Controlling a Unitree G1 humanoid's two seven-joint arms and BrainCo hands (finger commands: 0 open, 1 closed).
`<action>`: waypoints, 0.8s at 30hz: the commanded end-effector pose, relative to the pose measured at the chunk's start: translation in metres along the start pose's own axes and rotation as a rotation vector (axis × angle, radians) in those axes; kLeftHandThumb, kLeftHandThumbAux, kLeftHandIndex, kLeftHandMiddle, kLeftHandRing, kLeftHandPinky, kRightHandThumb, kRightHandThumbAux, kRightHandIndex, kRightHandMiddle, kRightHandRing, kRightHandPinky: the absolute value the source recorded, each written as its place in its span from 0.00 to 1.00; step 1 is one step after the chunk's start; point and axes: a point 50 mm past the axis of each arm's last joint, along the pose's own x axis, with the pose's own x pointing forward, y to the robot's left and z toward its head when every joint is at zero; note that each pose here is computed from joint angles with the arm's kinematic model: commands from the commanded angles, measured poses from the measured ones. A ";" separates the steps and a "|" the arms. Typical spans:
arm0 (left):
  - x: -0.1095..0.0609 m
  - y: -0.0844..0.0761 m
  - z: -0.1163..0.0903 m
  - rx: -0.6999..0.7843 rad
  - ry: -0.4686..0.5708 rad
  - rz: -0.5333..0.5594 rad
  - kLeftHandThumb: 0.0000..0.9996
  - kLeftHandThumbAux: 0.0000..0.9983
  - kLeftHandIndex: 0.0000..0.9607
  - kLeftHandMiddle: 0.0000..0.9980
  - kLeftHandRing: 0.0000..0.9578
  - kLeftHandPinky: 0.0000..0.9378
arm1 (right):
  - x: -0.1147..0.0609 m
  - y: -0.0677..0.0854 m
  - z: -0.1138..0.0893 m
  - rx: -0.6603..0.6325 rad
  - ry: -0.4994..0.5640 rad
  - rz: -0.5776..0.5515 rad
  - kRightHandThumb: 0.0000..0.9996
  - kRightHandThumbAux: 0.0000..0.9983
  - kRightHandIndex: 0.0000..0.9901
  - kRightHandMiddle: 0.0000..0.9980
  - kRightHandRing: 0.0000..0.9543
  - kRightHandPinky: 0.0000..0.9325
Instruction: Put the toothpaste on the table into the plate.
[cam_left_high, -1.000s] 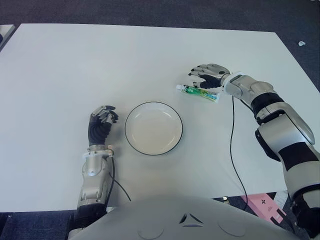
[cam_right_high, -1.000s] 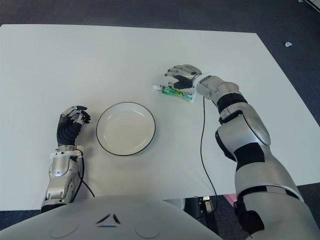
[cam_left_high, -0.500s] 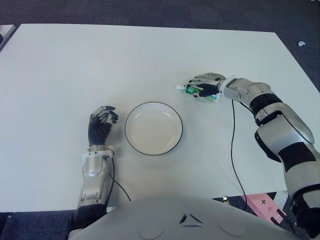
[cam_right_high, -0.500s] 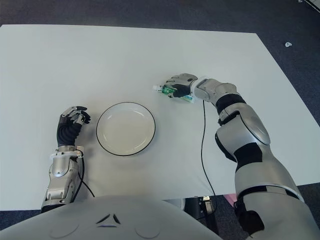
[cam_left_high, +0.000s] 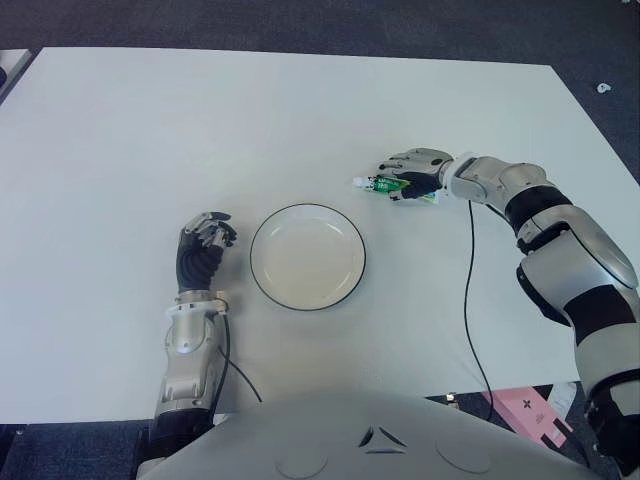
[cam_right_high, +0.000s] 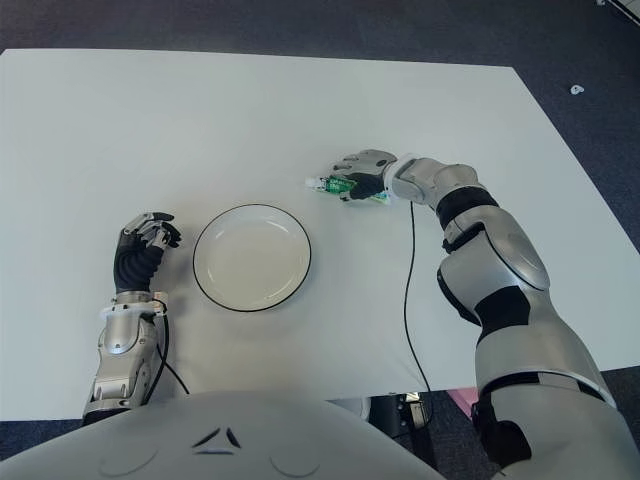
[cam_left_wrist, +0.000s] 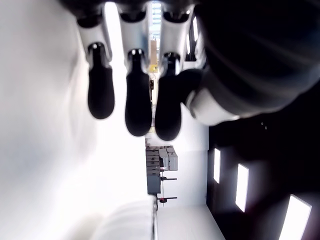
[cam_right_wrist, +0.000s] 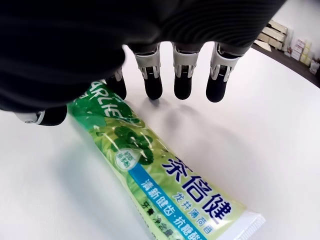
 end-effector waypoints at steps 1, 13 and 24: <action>-0.014 0.005 -0.022 0.023 0.145 0.021 0.71 0.72 0.45 0.60 0.60 0.60 | -0.003 0.027 0.005 -0.006 -0.018 0.091 0.58 0.10 0.00 0.00 0.00 0.00; -0.016 0.007 -0.020 0.021 0.138 0.019 0.71 0.72 0.45 0.59 0.60 0.60 | -0.008 0.046 0.010 -0.006 -0.047 0.133 0.59 0.09 0.00 0.00 0.00 0.00; -0.017 0.009 -0.020 0.019 0.125 0.016 0.71 0.72 0.45 0.59 0.61 0.61 | -0.009 0.083 0.023 0.066 -0.007 0.160 0.59 0.09 0.00 0.00 0.00 0.00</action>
